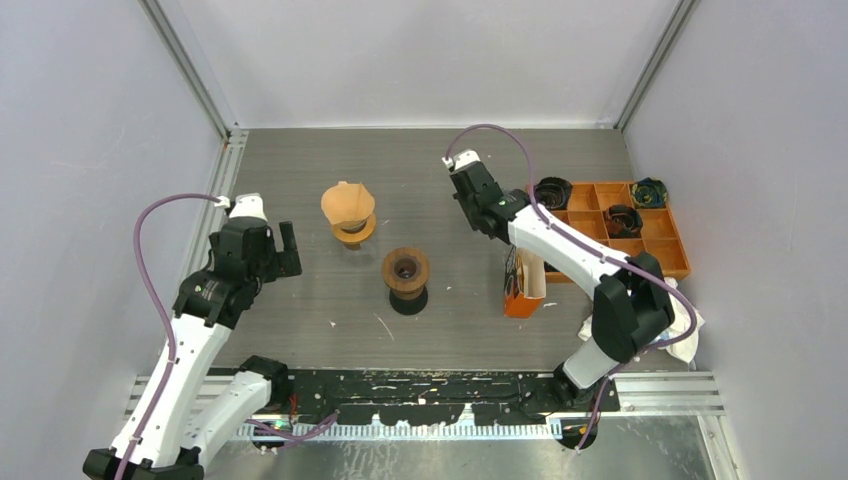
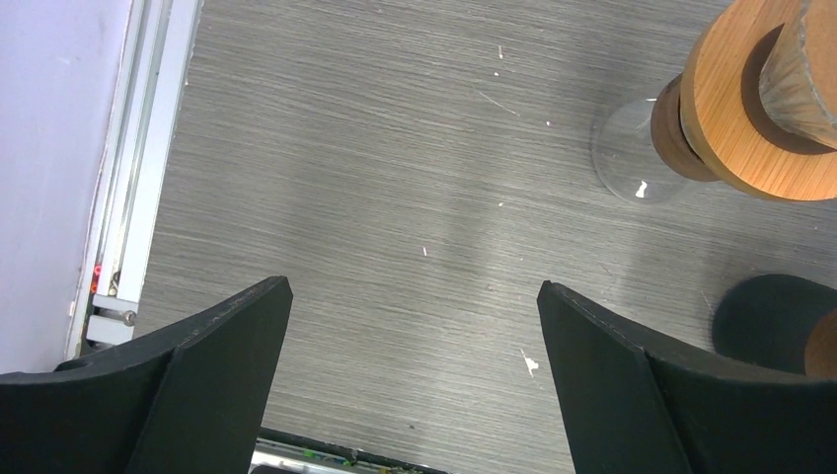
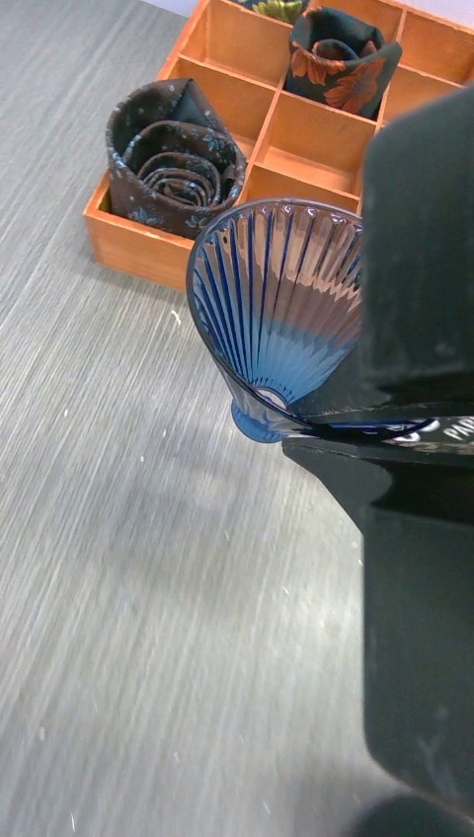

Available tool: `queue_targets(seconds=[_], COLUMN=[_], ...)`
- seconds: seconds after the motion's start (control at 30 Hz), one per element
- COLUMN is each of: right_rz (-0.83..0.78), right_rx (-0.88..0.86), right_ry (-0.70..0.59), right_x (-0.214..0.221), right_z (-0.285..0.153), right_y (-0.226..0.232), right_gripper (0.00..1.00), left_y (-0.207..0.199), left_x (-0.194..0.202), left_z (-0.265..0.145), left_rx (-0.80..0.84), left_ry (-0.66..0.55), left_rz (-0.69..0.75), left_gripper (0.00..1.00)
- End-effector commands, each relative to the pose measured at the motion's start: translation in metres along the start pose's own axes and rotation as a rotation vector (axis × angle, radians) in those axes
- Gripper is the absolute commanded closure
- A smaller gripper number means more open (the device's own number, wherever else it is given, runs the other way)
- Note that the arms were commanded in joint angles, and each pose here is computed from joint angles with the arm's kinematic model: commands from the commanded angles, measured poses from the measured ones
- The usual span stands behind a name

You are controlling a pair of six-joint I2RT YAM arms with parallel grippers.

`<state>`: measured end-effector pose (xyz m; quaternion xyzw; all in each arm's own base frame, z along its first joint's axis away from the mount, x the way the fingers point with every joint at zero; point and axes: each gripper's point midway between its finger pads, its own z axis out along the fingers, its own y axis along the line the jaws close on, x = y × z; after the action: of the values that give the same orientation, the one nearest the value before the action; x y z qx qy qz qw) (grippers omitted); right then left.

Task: Place the coffee filter in the dripper
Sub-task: Pick up the coffee dripper from the center of the board, then place the coffee dripper in the dripper holder.

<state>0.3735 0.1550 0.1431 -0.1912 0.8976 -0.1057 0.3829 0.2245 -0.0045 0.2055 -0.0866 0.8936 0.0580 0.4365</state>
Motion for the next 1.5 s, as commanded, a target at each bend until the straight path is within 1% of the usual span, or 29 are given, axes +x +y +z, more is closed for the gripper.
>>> queue_targets(seconds=[0.0,0.17,0.4,0.77,1.03,1.23,1.47], right_rz=[-0.021,-0.087,-0.175,-0.310,-0.419,-0.472,-0.522], right_rx=[-0.019,-0.087,-0.190,-0.353,-0.441,-0.488,-0.496], right_ry=[-0.136,-0.183,-0.230,-0.317,-0.339,-0.343,-0.336], right_x=[-0.042,-0.054,-0.060,-0.065,-0.061,-0.059,-0.057], right_z=[-0.053,-0.094,-0.142,-0.193,-0.211,-0.215,-0.211], right_y=[0.002,0.023,0.049,0.101,0.144,0.169,0.190], right_gripper=[0.99,0.99,0.99,0.99,0.99,0.99,0.99], left_y=[-0.002,-0.002,-0.002,0.000,0.000,0.001,0.001], left_x=[-0.013,-0.011,-0.010,-0.009,-0.008,-0.008,-0.008], left_z=[-0.002,-0.003,-0.002,0.001,0.002,0.002,0.002], left_rx=[0.022,0.025,0.023,0.012,0.009,0.006,0.007], left_ry=[-0.058,-0.059,-0.055,-0.044,-0.041,-0.039,-0.040], left_rz=[-0.024,-0.027,-0.027,-0.029,-0.031,-0.034,-0.035], left_gripper=[0.01,0.01,0.01,0.01,0.01,0.01,0.01])
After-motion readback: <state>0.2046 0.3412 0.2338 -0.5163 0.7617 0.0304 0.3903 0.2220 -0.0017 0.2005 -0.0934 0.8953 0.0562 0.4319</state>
